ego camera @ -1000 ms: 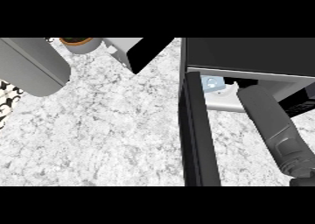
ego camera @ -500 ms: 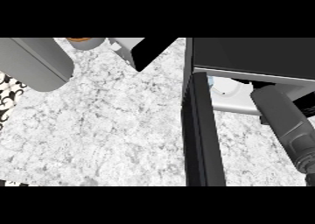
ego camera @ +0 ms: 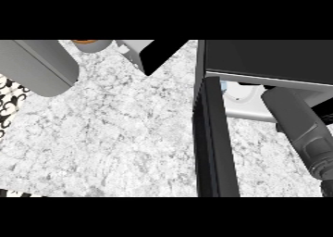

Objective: Pick up the milk, place it into the microwave and close the microwave

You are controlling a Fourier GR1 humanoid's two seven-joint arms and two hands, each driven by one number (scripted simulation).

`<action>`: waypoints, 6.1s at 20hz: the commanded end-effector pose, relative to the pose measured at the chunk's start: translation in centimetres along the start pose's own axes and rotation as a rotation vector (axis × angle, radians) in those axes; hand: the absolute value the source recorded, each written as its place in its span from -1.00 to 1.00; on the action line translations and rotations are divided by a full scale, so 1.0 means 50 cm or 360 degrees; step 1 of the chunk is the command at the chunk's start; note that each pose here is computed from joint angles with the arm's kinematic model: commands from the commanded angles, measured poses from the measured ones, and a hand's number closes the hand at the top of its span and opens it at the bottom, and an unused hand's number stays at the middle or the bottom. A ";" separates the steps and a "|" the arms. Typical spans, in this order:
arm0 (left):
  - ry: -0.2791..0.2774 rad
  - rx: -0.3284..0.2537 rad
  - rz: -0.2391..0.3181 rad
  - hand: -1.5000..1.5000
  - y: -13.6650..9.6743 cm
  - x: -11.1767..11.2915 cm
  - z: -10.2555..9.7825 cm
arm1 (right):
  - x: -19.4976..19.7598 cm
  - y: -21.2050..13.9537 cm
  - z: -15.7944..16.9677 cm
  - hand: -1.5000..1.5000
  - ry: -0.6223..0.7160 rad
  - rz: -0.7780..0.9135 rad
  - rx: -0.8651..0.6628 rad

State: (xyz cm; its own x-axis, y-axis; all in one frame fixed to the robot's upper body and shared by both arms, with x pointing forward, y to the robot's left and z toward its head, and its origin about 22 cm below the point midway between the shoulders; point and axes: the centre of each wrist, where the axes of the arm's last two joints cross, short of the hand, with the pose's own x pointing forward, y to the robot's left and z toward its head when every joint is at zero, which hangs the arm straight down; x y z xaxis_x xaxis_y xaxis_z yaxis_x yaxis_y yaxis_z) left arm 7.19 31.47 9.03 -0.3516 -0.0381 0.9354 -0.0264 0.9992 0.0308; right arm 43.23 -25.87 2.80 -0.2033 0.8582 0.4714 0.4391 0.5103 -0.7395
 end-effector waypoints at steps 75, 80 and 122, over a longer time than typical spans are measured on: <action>0.0172 -0.1000 -0.0185 1.00 -0.573 -0.337 -0.174 | -0.217 -0.264 0.502 -1.00 -0.0154 -0.1713 0.0489; 0.0192 -0.0937 -0.0179 1.00 -0.587 -0.351 -0.193 | -0.169 -0.277 0.478 -1.00 -0.0244 -0.1757 0.0534; 0.0224 0.0016 0.0031 -1.00 -0.636 -0.253 -0.429 | -0.031 -0.564 0.171 1.00 -0.0887 -0.0978 0.0508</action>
State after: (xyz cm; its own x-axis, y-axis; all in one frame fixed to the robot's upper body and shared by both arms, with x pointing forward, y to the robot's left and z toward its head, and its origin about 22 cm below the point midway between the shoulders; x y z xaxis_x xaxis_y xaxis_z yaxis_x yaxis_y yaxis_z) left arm 30.40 0.19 2.32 -0.2055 -0.0160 0.9785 0.0605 0.9977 0.0290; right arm 23.38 -41.16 17.81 -0.7331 0.2638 0.6268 -0.1684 0.8226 -0.5431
